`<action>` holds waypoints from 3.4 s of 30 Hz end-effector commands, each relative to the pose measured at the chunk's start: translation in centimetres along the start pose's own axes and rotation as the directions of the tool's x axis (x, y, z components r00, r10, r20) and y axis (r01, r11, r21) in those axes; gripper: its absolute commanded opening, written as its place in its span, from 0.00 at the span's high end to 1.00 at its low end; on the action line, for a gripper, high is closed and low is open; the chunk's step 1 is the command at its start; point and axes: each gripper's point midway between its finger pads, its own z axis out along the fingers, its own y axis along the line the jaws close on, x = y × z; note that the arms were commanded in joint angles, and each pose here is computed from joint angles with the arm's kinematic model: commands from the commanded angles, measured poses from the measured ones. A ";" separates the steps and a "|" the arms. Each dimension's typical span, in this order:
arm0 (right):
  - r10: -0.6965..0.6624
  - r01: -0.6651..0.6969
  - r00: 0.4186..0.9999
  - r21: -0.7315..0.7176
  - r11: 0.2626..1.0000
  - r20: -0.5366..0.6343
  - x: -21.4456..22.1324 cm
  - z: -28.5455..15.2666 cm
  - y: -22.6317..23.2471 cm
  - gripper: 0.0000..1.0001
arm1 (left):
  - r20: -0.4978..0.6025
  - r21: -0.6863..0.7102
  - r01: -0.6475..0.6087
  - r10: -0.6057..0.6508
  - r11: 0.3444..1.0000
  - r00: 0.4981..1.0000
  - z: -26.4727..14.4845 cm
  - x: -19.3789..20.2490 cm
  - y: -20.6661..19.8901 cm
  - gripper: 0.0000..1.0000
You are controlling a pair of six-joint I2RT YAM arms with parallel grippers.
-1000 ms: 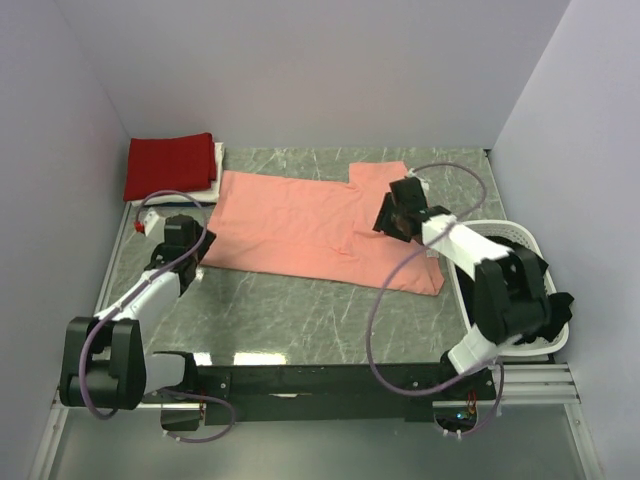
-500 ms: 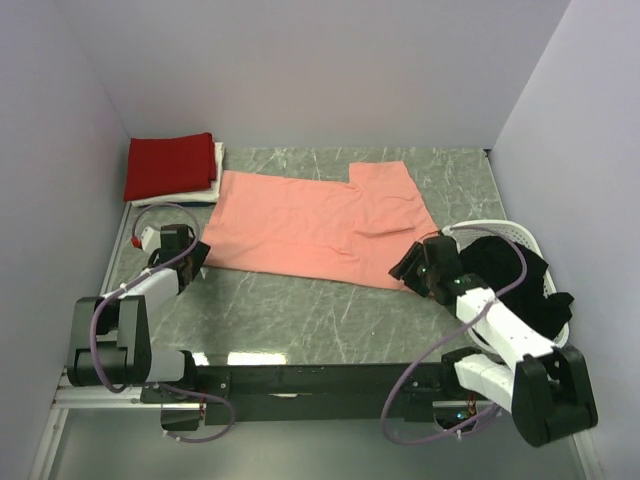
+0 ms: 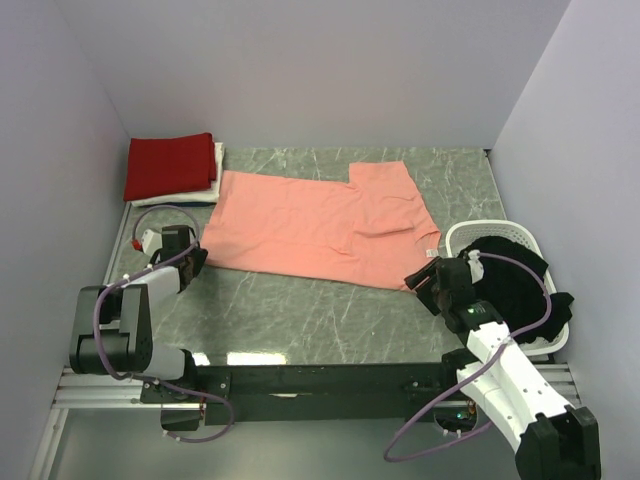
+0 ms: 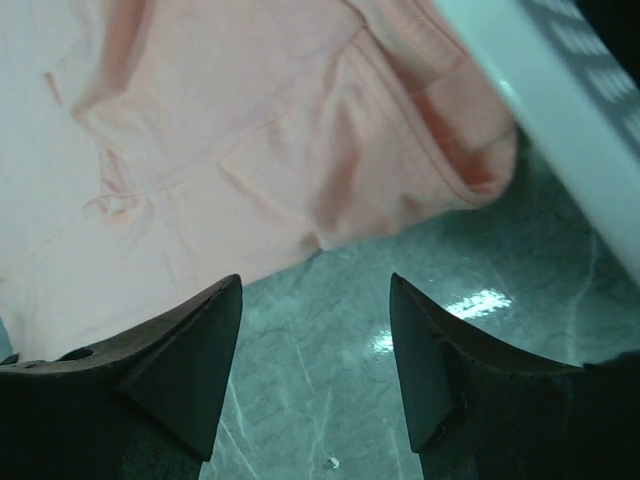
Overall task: Fold and stack the t-shirts
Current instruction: Fold the tshirt
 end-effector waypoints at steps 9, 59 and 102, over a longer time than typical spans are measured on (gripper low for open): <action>0.058 -0.064 0.997 0.144 0.987 0.047 -0.3 1.0 -3.0 0.33 | -0.009 -0.035 -0.015 0.015 0.999 1.000 0.7 0.5 1.1 0.73; 0.033 -0.029 0.997 -0.057 0.998 0.073 -2.1 -10.6 -0.9 0.73 | 0.189 -0.050 0.176 -0.164 0.983 0.968 -11.6 -2.4 7.6 0.84; -0.370 0.348 0.926 -0.217 0.912 -0.070 -10.7 12.3 18.7 0.39 | 0.093 -0.123 -0.488 0.499 0.864 0.861 8.9 -0.9 -18.7 0.51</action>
